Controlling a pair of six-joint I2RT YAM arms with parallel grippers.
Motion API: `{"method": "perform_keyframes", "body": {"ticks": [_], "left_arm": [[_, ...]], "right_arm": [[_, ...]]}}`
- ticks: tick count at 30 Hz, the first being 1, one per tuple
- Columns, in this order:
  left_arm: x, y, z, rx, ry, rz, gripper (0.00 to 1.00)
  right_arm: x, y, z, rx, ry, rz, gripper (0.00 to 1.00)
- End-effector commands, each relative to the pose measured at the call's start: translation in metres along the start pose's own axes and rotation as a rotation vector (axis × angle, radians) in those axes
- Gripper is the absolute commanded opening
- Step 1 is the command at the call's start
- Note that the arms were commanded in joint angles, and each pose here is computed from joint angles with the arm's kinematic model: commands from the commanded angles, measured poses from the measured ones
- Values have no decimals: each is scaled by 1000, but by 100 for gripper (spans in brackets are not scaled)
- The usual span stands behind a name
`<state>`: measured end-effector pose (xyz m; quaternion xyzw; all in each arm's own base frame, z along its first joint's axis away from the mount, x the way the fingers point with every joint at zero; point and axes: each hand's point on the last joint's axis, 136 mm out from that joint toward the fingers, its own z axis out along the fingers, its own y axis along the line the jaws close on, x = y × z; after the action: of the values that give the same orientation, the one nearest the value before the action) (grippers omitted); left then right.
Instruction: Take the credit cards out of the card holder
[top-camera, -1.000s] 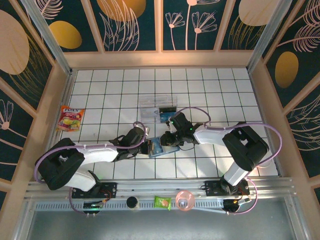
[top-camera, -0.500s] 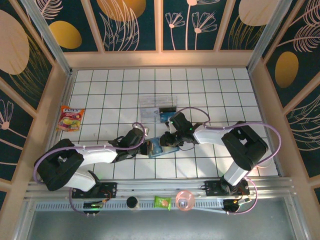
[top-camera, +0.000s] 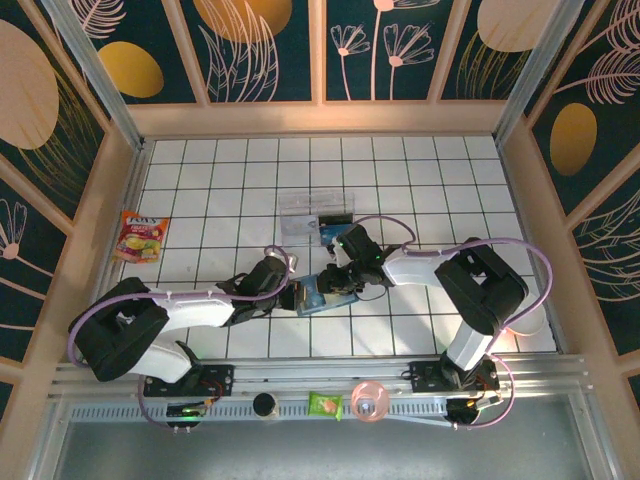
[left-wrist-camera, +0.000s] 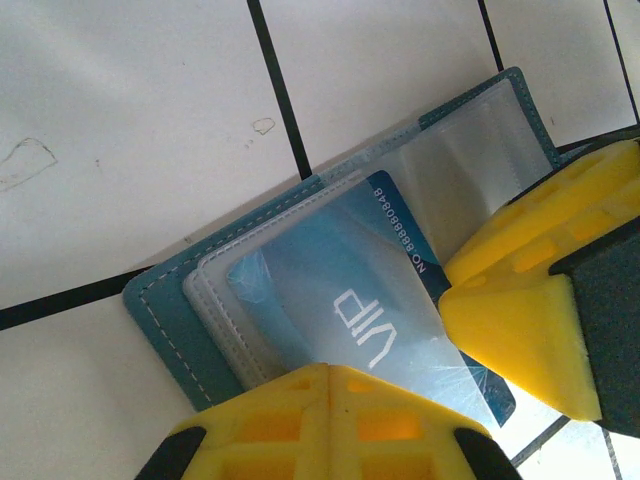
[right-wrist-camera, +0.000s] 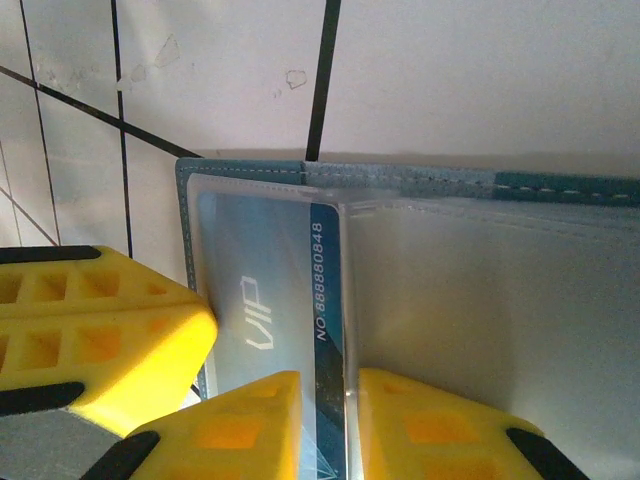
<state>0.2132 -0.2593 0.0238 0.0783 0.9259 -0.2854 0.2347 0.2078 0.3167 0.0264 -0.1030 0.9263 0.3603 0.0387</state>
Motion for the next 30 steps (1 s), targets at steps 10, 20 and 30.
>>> {"method": "perform_keyframes", "body": {"ticks": [10,20,30], "left_arm": [[20,20,1,-70,63,-1,0],[21,25,1,-73,65,-7,0],[6,12,-3,-34,34,17,0]], "right_arm": [[-3,-4,-8,42,-42,-5,0],[0,-30,-32,190,-119,39,0],[-8,-24,-62,213,-204,1,0]]}}
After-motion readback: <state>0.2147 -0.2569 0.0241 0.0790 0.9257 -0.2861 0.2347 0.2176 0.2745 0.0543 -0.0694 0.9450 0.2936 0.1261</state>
